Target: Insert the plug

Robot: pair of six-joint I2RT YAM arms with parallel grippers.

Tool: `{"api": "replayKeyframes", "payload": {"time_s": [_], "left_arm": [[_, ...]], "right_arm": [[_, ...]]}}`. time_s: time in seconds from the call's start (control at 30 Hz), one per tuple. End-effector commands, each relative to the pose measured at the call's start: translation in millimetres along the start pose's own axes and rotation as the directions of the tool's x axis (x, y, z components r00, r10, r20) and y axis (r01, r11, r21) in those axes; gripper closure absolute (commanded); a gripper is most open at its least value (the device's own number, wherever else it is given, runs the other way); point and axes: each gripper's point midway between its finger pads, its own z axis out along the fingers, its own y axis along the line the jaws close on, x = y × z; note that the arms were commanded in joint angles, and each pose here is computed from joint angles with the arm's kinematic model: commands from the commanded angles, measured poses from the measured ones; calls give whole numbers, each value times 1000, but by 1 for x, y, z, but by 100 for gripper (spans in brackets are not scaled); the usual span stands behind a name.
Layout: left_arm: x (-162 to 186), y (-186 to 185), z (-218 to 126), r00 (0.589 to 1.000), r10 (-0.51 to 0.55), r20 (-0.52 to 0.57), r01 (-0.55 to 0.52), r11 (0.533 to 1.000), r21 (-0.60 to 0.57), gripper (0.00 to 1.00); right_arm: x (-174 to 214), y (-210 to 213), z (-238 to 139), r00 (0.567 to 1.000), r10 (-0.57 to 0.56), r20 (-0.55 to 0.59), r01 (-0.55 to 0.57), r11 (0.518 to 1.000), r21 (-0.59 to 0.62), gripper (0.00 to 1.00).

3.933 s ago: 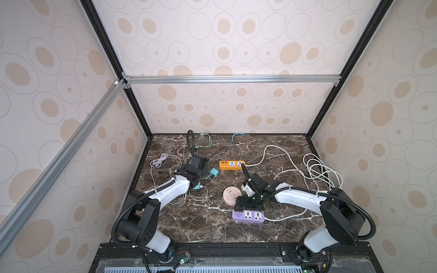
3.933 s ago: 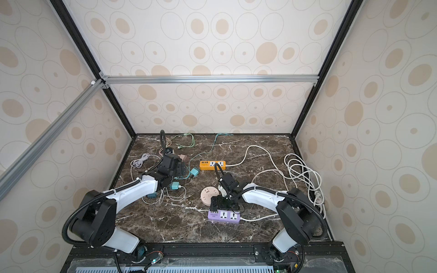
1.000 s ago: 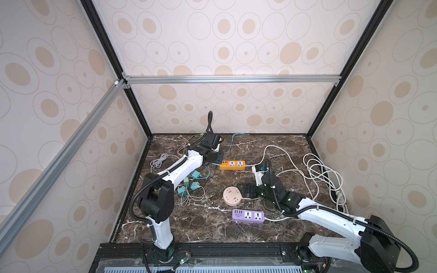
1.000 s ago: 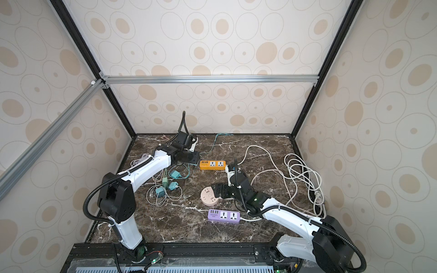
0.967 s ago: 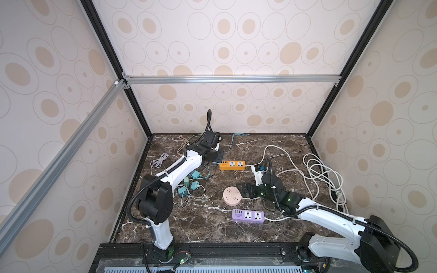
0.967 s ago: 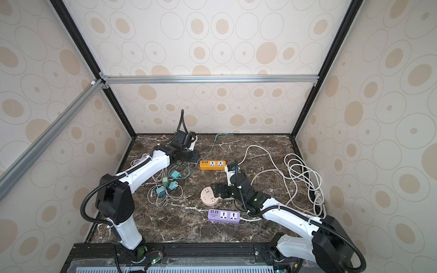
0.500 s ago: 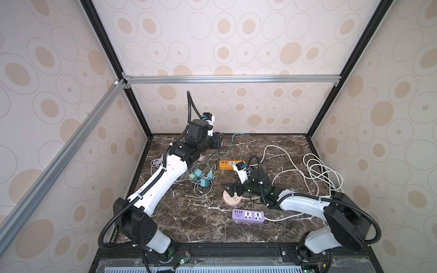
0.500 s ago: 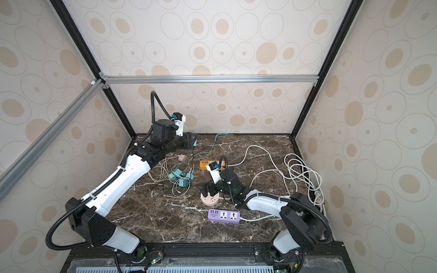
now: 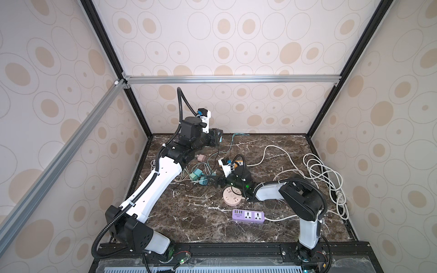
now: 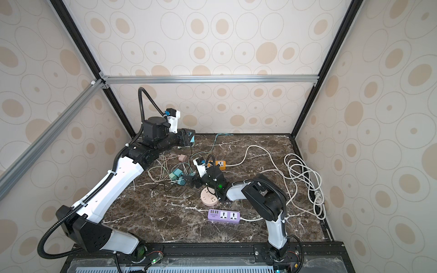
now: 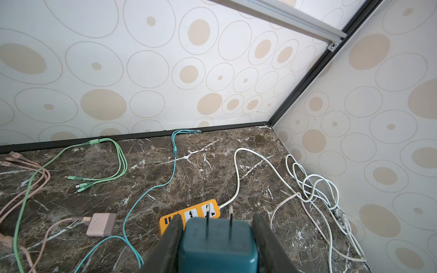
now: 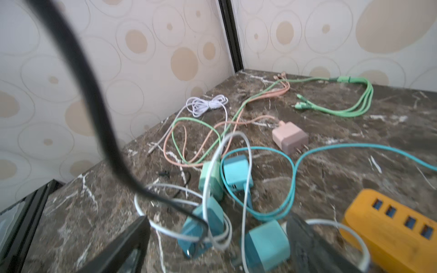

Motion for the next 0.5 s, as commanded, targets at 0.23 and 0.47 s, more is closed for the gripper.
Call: {"api": "replayKeyframes", "payload": {"time_s": [0.23, 0.47], "left_arm": [[-39, 42, -61, 985, -27, 173, 50, 990, -135, 100], [-41, 52, -84, 983, -13, 182, 48, 981, -187, 100]], "right_arm": [[-49, 32, 12, 983, -47, 177, 56, 997, -44, 75], [-88, 45, -9, 966, -93, 240, 104, 994, -35, 100]]}}
